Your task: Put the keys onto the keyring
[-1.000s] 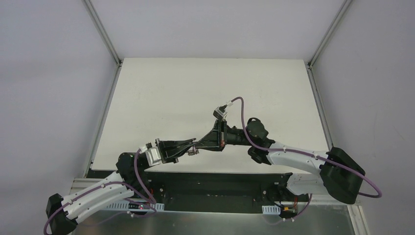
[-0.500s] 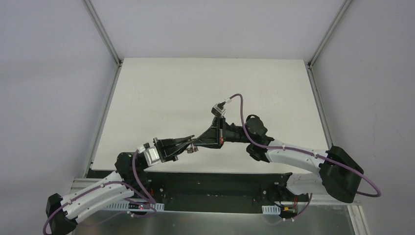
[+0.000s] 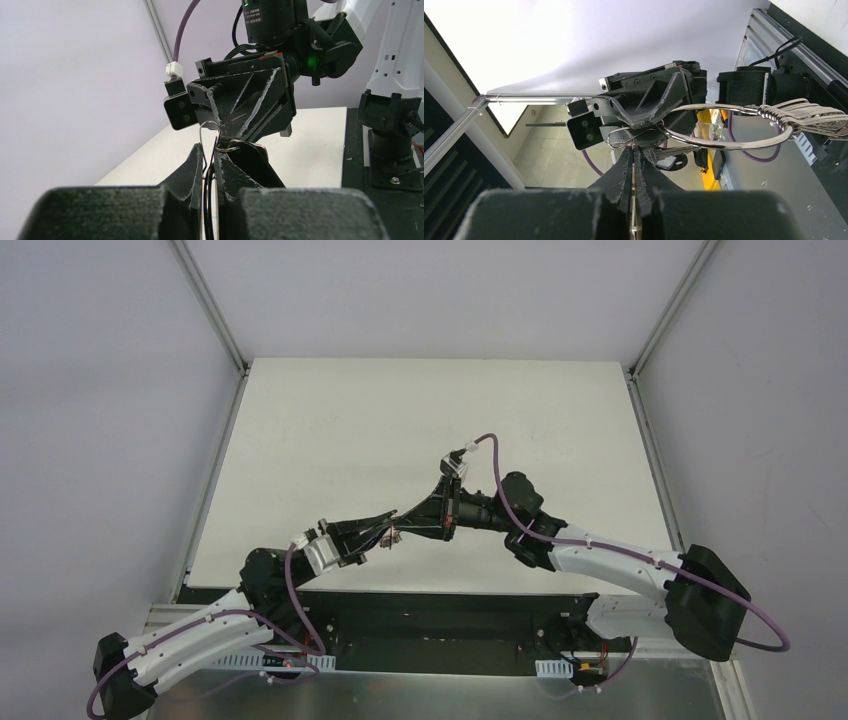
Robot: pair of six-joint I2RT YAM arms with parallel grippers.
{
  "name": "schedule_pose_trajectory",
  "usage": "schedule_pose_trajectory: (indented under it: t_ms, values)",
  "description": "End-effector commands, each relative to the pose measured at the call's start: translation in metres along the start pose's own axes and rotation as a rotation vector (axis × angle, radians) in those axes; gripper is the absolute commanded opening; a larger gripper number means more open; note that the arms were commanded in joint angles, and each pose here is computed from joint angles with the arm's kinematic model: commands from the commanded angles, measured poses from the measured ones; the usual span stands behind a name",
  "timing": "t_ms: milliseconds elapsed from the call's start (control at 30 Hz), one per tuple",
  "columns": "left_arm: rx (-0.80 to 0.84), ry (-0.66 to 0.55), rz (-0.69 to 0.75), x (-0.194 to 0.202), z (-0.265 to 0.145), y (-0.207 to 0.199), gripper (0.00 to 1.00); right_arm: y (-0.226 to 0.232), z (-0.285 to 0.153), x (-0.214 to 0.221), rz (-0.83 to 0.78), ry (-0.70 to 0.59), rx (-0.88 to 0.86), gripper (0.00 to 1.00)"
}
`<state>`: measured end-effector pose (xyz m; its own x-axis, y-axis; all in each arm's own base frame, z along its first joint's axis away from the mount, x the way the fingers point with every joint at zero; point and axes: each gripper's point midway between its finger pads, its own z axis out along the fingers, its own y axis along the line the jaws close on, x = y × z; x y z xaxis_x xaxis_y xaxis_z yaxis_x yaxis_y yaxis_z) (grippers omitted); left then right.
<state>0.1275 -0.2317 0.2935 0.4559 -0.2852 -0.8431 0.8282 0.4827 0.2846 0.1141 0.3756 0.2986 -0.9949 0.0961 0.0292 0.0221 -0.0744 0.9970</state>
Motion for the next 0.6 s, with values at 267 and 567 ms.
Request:
schedule_pose_trajectory:
  t_ms: [267,567]
  values:
    - [0.293,-0.079,-0.056,-0.025,0.000,-0.056,0.00,0.081,-0.012,-0.070,-0.163,-0.311,-0.146,0.00]
    - [0.285,-0.067,-0.059,-0.023,0.001,-0.055,0.00,0.106,-0.007,-0.062,-0.209,-0.263,-0.172,0.00]
